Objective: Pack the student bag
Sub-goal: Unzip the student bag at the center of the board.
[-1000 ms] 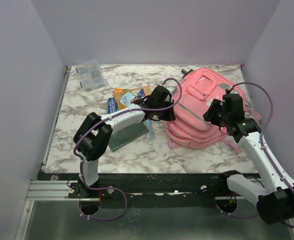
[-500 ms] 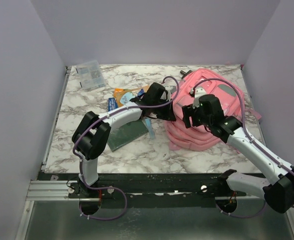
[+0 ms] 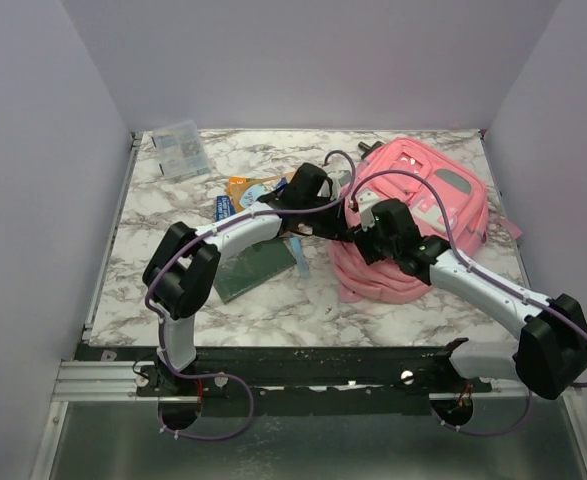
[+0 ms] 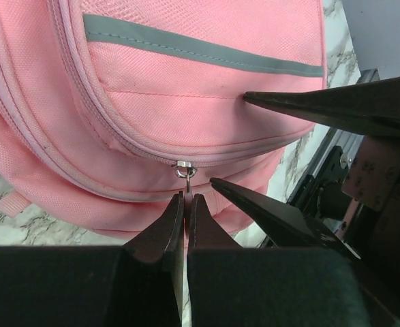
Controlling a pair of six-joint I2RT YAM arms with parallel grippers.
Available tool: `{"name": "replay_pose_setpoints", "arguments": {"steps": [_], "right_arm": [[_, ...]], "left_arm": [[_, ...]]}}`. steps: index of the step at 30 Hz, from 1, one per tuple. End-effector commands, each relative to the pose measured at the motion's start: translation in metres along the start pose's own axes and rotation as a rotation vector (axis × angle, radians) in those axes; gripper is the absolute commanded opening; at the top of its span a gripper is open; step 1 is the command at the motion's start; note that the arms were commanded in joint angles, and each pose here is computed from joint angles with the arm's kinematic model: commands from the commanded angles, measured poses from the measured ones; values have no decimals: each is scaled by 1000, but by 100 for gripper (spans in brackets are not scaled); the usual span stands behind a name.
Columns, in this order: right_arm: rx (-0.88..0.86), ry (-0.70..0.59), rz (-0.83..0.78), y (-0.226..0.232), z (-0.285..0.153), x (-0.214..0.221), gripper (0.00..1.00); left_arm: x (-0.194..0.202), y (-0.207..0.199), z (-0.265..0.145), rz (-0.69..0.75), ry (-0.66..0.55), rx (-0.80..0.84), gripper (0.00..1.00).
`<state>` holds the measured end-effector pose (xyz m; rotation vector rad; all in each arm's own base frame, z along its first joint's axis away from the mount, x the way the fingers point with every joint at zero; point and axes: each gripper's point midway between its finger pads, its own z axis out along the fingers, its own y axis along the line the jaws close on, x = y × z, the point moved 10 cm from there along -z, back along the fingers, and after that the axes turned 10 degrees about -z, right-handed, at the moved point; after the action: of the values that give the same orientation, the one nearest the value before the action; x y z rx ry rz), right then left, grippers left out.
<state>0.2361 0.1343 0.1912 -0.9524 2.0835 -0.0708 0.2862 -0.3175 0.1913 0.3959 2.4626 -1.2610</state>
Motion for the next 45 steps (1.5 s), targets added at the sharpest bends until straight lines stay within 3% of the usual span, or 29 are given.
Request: {"name": "replay_pose_setpoints", "arguments": {"steps": [1,7,8,13,15,25,29,34,36,41,42,45], "right_arm": [[119,-22,1,-4,7,4,53],[191,19,-6,-9,0,10,3],[191,25,-9,-9,-2,12,1],[211,54,-17,-10,-11,19,1],[212,57,-26,-10,-14,21,1],[164,1,-4,-7,-18,17,1],[192,-8,-15,-11,-25,16,1],[268,-24,71,-14,-24,12,1],[287,-10,95,-15,-21,8,1],[317,27,119,-18,-15,2,34],[315,41,109,-18,-13,2,40],[301,84,79,-17,-9,3,50]], "left_arm": [[-10,-20,-13,28,-22,101,0],[-13,-16,-14,3,-64,21,0],[-14,-13,-15,-11,-83,-35,0],[-30,7,-29,-66,-236,-348,0],[-39,12,-35,-84,-272,-391,0],[-93,4,-9,-49,-146,-271,0],[-103,15,-10,-68,-195,-338,0],[-110,10,-13,-83,-166,-251,0],[-107,4,-20,-87,-162,-231,11],[-91,-15,-53,-108,-192,-225,50],[-87,-23,-65,-112,-213,-209,62],[-65,-37,-93,-123,-241,-154,78]]}}
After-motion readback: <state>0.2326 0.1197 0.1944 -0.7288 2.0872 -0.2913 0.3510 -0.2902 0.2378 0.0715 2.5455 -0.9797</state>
